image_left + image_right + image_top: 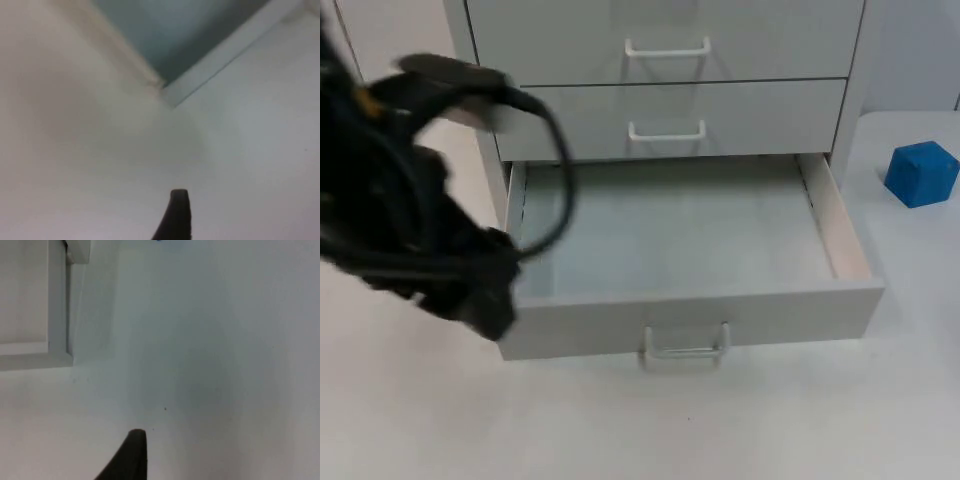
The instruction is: Open the drawer with the left hand, place the block into the drawer with the right hand, then close the drawer with the left hand.
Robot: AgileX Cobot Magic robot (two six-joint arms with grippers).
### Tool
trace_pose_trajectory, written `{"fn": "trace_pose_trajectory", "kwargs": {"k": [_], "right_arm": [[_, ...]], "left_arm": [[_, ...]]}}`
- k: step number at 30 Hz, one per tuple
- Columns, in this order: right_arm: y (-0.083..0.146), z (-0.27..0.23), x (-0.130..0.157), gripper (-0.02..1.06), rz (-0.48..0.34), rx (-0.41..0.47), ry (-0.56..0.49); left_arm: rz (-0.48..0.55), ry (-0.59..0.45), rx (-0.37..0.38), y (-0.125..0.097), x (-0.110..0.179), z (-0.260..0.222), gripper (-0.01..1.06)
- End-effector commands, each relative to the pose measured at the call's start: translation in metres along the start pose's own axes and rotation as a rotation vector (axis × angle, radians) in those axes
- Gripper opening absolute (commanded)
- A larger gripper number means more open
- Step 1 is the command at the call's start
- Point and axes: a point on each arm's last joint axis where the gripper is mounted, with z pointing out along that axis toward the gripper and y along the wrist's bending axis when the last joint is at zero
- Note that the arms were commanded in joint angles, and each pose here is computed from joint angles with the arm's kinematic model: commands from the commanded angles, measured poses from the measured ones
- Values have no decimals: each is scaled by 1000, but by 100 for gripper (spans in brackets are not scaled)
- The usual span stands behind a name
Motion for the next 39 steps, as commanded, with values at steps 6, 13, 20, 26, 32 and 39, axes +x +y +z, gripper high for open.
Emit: {"fn": "trace_pose_trajectory", "kwargs": {"k": [6, 13, 20, 26, 32, 39], "right_arm": [[1, -3, -3, 104, 5, -10, -18], [1, -3, -3, 104, 8, -12, -19], [1, -3, -3, 104, 8, -12, -19], [1, -3, -4, 104, 7, -12, -21], [1, -3, -4, 104, 7, -12, -23], [1, -3, -4, 104, 7, -12, -23]], "left_arm": [[-297, -102, -31, 47, 37, -28, 74], [-394, -204, -96, 64, 57, -60, 74], [-367, -253, -145, 62, 66, -79, 75], [-360, -311, -161, 57, 70, -93, 104], [-356, -373, -170, 47, 79, -111, 105], [-362, -468, -185, 35, 91, -132, 105]]}}
